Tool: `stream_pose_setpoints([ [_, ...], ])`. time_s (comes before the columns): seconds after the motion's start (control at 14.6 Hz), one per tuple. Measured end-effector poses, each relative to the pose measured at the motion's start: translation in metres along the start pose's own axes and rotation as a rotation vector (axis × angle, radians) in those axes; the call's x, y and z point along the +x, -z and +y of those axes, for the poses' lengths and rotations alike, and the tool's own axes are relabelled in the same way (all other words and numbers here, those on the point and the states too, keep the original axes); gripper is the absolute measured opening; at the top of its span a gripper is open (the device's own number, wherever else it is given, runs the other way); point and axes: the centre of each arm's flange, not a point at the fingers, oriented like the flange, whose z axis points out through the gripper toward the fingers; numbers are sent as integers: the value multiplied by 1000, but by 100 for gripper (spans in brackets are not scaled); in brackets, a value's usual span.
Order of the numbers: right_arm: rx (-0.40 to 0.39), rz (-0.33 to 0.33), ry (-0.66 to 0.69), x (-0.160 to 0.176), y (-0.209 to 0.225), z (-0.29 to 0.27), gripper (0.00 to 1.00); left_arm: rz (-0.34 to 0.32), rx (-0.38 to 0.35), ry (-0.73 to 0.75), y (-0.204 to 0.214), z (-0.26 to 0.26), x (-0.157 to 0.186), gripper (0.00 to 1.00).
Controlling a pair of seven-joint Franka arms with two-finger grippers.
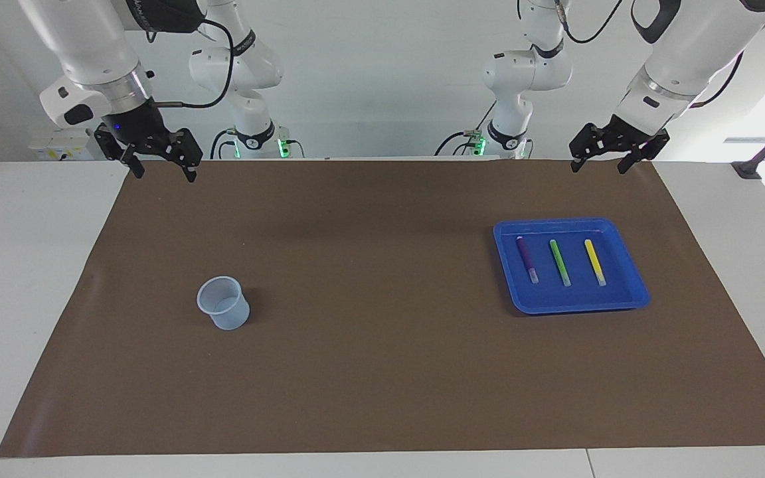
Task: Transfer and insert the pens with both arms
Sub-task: 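Move the left gripper over the purple pen in the blue tray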
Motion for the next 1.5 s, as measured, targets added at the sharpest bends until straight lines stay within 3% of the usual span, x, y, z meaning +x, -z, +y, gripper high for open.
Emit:
stream_pose_setpoints([
  [0.96, 2, 17, -4, 2, 1, 2, 100, -12, 0, 1, -3, 0, -1, 100],
  [1.5, 2, 17, -4, 2, 1, 2, 100, 42, -1, 17, -70, -5, 20, 100],
])
